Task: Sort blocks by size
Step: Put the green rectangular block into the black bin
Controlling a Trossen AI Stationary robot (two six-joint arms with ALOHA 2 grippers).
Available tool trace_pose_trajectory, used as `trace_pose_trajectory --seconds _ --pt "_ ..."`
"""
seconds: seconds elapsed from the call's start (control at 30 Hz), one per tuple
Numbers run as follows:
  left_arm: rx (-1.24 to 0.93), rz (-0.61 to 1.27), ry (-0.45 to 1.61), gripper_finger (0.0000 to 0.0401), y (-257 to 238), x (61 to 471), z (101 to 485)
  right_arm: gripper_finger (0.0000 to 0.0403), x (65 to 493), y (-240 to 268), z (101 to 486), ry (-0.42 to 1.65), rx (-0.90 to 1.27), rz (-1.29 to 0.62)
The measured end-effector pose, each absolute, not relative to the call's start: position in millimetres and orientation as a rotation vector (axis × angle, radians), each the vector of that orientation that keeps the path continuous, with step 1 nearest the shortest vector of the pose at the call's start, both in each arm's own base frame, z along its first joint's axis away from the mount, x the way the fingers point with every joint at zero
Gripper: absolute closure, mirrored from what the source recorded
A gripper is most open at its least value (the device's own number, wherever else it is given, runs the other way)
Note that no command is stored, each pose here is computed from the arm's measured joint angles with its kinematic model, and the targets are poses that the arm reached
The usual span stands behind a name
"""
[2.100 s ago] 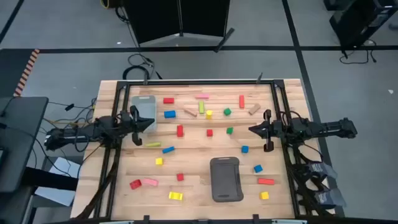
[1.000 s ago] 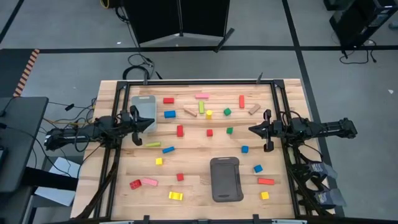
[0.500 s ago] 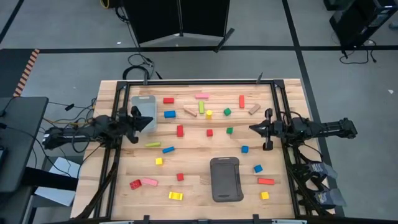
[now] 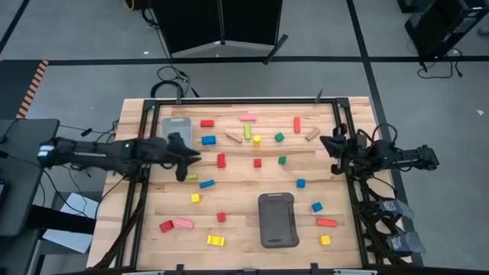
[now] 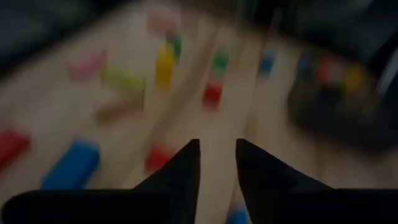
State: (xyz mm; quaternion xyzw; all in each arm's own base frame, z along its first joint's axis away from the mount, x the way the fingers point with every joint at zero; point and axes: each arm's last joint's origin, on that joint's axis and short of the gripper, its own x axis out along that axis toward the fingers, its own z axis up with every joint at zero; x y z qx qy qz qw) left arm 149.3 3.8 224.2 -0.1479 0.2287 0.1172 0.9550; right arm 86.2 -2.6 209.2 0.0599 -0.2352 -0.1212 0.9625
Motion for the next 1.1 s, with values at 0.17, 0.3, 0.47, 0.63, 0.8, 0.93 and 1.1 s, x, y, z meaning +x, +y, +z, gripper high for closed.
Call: trace_pose_trajectory --seconds 0.17,0.3,0.47,0.63,0.8,0.93,1.1 --pt "-0.257 0.229 0.819 0.0262 -15 169 227 0.0376 87 -3 208 -0.467 0.128 -0.264" --pt "-0.201 0.199 0.974 0.0261 -35 183 221 0.0376 89 -3 205 -0.425 0.109 -0.268" --pt "-0.107 0.225 1.113 0.0260 -53 188 203 0.0376 92 -3 203 -0.393 0.084 -0.271" --pt "-0.090 0.253 1.163 0.0250 -63 187 194 0.0376 95 -3 201 -0.361 0.076 -0.272" --pt "-0.078 0.316 1.233 0.0219 -65 185 185 0.0376 98 -2 198 -0.334 0.069 -0.270" --pt "-0.063 0.327 1.271 0.0197 -67 188 177 0.0376 100 -2 197 -0.318 0.066 -0.270" --pt "-0.034 0.345 1.321 0.0186 -68 192 166 0.0376 100 -2 196 -0.310 0.072 -0.269"
